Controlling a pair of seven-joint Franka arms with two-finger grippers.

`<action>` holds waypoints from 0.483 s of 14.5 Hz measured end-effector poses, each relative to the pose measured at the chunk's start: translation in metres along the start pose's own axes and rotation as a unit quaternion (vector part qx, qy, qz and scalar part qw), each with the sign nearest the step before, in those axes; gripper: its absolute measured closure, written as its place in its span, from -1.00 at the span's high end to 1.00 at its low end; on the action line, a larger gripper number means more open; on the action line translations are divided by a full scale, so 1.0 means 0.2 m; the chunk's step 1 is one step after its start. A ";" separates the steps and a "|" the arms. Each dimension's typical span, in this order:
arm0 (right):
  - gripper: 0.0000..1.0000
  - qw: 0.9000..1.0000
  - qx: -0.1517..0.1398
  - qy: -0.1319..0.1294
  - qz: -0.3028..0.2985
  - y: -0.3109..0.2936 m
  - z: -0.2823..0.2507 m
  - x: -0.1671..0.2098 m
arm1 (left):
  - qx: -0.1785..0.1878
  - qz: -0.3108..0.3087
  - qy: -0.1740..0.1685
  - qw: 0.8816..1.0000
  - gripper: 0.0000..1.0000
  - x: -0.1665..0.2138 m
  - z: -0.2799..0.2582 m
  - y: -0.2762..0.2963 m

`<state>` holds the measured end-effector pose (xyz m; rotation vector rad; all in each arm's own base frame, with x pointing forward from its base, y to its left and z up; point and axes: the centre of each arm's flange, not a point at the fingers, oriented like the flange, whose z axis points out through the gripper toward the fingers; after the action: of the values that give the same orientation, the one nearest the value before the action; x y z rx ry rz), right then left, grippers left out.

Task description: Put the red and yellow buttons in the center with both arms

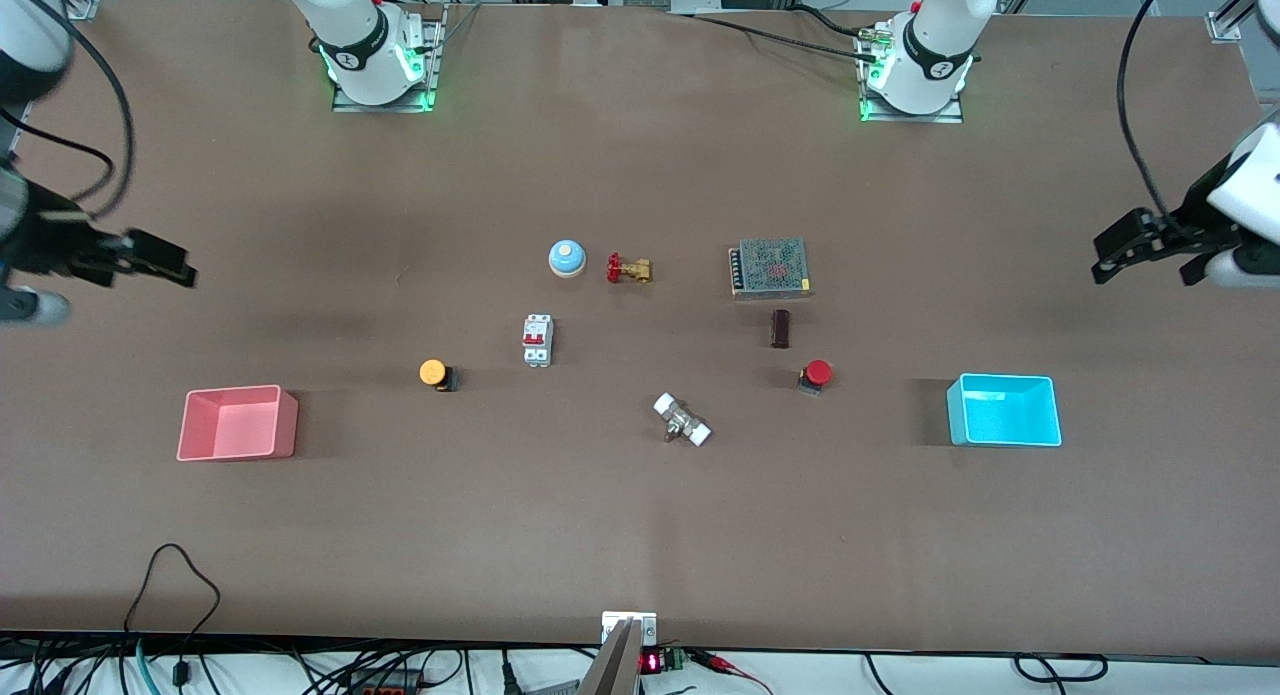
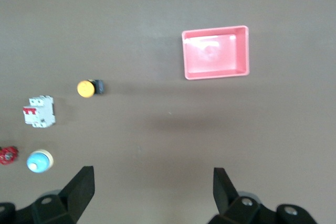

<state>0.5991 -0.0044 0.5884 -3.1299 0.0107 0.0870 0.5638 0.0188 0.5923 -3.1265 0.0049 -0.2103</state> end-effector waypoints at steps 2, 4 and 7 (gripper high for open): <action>1.00 1.000 -0.007 -0.006 -0.012 -0.05 -0.02 -0.06 | 0.001 0.001 0.009 1.000 1.00 -0.03 -0.08 0.00; 1.00 1.000 -0.009 -0.013 -0.018 -0.08 0.00 -0.09 | 0.002 0.001 0.012 1.000 1.00 -0.06 -0.12 0.00; 1.00 1.000 -0.007 -0.020 -0.015 -0.05 0.02 -0.16 | 0.002 0.001 0.013 1.000 1.00 -0.07 -0.15 0.00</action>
<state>0.5661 0.0056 0.5872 -3.1406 -0.0363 0.1510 0.5460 0.0184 0.6196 -3.1194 0.0086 -0.2508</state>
